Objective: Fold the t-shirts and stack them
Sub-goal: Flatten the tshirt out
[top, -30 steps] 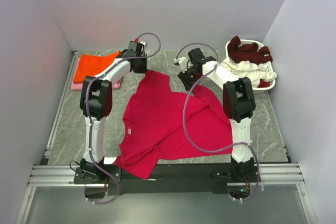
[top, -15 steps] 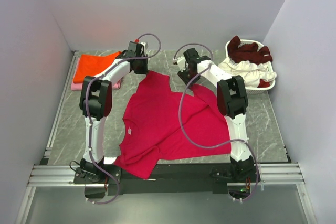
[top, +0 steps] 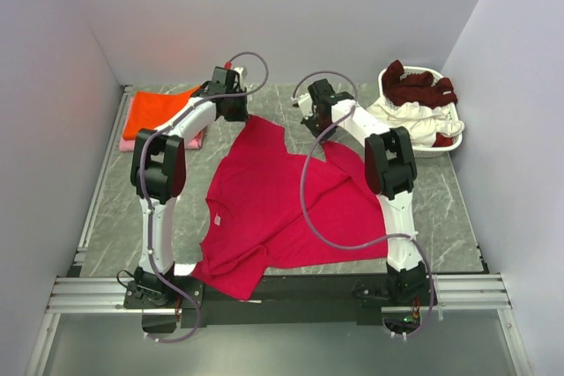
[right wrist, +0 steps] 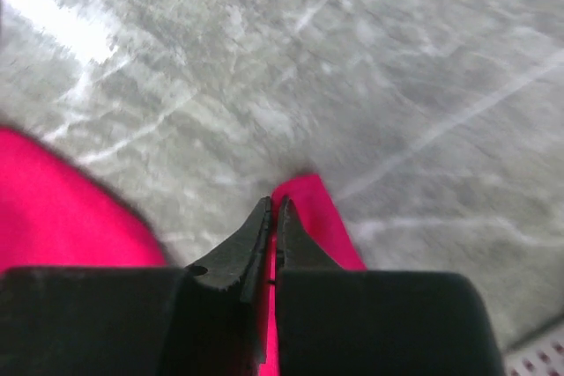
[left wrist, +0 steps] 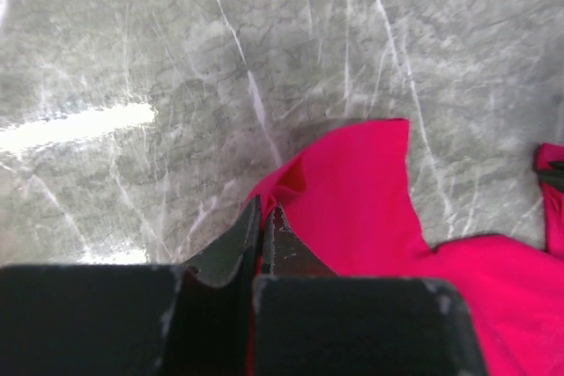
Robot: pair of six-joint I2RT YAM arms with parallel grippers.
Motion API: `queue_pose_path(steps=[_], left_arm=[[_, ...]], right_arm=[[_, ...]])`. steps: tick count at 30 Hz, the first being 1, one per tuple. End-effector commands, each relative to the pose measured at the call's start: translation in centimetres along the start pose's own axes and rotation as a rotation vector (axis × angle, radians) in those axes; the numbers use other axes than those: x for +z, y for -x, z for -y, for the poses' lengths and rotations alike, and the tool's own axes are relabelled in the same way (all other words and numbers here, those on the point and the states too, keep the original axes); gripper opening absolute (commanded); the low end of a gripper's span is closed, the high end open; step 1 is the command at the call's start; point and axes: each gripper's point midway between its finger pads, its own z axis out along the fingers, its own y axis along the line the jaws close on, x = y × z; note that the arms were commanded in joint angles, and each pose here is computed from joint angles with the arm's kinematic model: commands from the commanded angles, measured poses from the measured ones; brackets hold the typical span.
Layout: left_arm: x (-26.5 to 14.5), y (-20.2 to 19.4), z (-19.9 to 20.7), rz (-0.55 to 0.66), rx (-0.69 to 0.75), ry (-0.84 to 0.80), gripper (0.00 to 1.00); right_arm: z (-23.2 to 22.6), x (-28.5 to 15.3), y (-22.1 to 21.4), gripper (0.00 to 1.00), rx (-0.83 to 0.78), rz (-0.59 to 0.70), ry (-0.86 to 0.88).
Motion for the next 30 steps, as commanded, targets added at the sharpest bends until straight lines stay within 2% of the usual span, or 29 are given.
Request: queue_pose_path(steps=[1,7,8,10,11,13,14,15,16,17,18,19,20,22,23,26,30], left_arm=[[-4.8,5.1,1.0,0.144,0.003,-0.038,0.00],[-13.5,11.3,-1.2,0.343,-0.019,-0.036,0.00],[-16.5,12.9,-1.1,0.404,-0.009,-0.041,0.00],[-20.0,14.6,-0.5,0.476,0.028,-0.037,0.00],[-23.6,15.8,0.5,0.546,0.050,-0.043,0.00],[-27.8,17.1,1.2,0.637,0.065,-0.032,0.00],[-31.9,17.8,2.2,0.715,0.078,-0.039,0.00],[-34.4,18.4,2.5,0.774,0.078,-0.029,0.00],[-36.7,18.6,2.9,0.822,0.078,-0.026,0.00],[-41.4,18.6,3.8,0.916,0.084,-0.029,0.00],[-44.2,18.8,4.0,0.985,0.080,-0.023,0.00],[-46.5,18.7,3.8,1.044,0.060,0.003,0.00],[-51.4,18.0,4.3,1.146,0.051,0.005,0.00],[-56.2,17.2,4.8,1.262,0.030,0.003,0.00],[-60.1,15.9,5.5,1.338,0.029,-0.022,0.00],[-66.3,13.3,7.7,1.453,0.041,-0.131,0.00],[-71.9,10.3,9.8,1.553,0.054,-0.253,0.00]], right_arm=[[3.8,-8.9,4.4,0.00,-0.008,0.175,-0.115],[7.3,-21.7,6.8,0.00,-0.075,0.378,-0.255],[7.4,-23.6,7.0,0.00,-0.088,0.409,-0.276],[7.5,-28.8,7.0,0.00,-0.127,0.484,-0.336],[7.7,-30.7,6.8,0.00,-0.134,0.512,-0.365],[7.4,-36.4,6.2,0.00,-0.163,0.602,-0.433],[7.4,-38.2,5.7,0.00,-0.166,0.629,-0.457],[7.0,-42.2,5.1,0.00,-0.176,0.702,-0.509],[6.8,-44.1,4.5,0.00,-0.177,0.736,-0.537],[6.9,-46.1,3.7,0.00,-0.170,0.761,-0.579],[6.5,-50.0,2.4,0.00,-0.167,0.836,-0.640],[6.2,-51.8,1.7,0.00,-0.167,0.870,-0.667],[5.3,-55.0,0.2,0.00,-0.162,0.933,-0.713],[4.5,-58.4,-1.3,0.00,-0.158,1.004,-0.766],[3.6,-61.0,-2.9,0.00,-0.151,1.058,-0.800],[1.8,-65.7,-5.8,0.00,-0.132,1.168,-0.859],[0.2,-69.9,-9.2,0.00,-0.101,1.257,-0.942]])
